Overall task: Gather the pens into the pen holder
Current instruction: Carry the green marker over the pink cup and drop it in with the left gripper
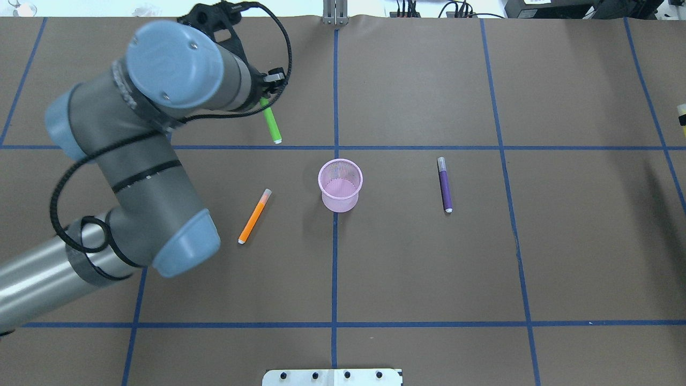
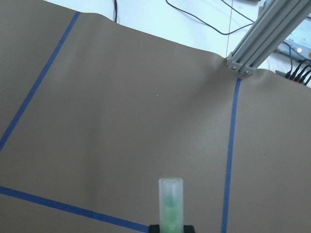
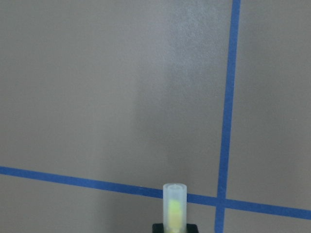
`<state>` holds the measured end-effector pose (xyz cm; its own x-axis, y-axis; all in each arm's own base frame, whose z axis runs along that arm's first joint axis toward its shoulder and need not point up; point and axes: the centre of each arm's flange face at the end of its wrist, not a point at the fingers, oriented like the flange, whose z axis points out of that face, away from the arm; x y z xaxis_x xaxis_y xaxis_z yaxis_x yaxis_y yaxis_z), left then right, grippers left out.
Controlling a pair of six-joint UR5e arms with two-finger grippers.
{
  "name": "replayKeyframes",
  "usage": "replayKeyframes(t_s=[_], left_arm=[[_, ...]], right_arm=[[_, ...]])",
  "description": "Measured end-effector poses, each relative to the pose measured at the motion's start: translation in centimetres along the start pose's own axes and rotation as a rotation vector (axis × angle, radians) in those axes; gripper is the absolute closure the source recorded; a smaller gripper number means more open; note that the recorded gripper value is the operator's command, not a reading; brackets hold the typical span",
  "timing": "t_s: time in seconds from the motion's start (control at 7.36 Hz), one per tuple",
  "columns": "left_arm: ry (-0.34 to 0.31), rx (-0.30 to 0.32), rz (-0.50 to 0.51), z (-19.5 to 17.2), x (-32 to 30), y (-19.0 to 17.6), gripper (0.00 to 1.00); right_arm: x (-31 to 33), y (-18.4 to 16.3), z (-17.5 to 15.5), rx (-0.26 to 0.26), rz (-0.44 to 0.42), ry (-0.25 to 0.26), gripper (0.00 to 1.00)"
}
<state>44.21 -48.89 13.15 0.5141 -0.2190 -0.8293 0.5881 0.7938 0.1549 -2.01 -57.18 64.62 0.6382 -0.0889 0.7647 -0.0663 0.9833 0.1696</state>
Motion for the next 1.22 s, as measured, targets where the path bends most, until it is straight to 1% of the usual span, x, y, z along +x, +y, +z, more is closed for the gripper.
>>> replayKeyframes(t_s=[0.14,0.41,0.68,0.95,1.22], left_arm=[[0.013,0.067,0.012,-0.1,1.8,3.8,1.00],[0.026,0.143,0.008,0.0,3.8,8.8,1.00],[0.015,0.200,0.015,1.1,6.0,10.6,1.00],[-0.012,0.232,0.021,3.1,7.4,11.2,1.00],[-0.020,0.255,0.017,5.6,7.7,12.6,1.00]], right_arm=[[-1.1,-0.5,-0.8,-0.001,0.009,-0.001,1.00],[-3.8,-2.3,-2.5,-0.016,0.028,-0.010,1.00],[-5.5,-3.5,-3.5,-0.017,0.038,-0.016,1.00],[-6.3,-3.8,-4.1,-0.008,0.030,-0.021,1.00],[-6.8,-3.9,-4.4,-0.003,0.023,-0.024,1.00]])
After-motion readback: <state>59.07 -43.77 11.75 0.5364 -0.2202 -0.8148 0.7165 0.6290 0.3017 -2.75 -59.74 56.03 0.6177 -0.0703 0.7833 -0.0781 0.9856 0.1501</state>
